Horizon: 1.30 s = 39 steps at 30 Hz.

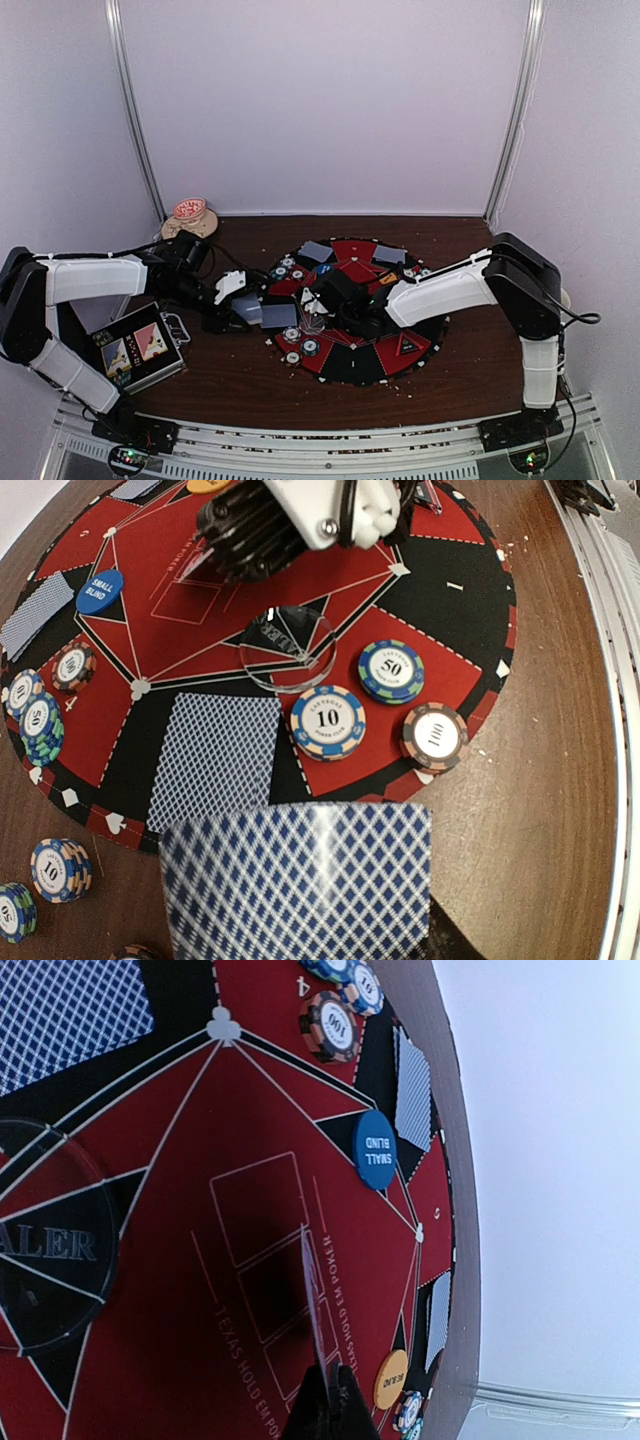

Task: Distribute texas hold em gaming equipment
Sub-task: Flop the poker card in the community card area.

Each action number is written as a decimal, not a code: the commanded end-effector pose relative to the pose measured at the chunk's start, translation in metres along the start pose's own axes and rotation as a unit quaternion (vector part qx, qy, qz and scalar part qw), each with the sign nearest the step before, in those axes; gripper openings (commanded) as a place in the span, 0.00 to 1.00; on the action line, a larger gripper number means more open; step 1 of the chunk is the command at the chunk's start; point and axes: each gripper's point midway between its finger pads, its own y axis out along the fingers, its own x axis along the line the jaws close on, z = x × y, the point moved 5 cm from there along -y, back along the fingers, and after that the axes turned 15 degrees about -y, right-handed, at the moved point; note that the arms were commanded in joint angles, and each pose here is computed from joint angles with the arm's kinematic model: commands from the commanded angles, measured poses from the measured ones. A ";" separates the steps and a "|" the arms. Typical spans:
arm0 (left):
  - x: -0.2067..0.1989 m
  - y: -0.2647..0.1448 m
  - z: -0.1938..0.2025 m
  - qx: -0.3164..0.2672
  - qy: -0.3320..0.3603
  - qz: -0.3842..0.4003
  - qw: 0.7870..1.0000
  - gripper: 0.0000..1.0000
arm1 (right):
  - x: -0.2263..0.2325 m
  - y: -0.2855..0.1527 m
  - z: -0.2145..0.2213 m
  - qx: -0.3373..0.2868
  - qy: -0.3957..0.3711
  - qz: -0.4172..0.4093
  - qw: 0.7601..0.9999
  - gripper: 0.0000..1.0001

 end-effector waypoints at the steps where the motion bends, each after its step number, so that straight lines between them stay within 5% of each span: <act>1: -0.004 -0.005 -0.007 -0.017 0.016 0.004 1.000 0.46 | -0.008 0.011 -0.008 -0.006 -0.018 0.012 1.000 0.00; 13: -0.004 -0.006 -0.007 -0.018 0.017 0.003 1.000 0.45 | 0.006 0.025 -0.010 -0.004 -0.040 -0.013 0.999 0.06; 30: -0.004 -0.005 -0.006 -0.017 0.015 0.004 1.000 0.46 | 0.005 0.018 -0.009 -0.008 -0.035 -0.038 0.999 0.40; 39: -0.004 -0.006 -0.007 -0.018 0.015 0.003 1.000 0.45 | 0.000 0.005 -0.012 -0.015 -0.028 -0.042 0.999 0.49</act>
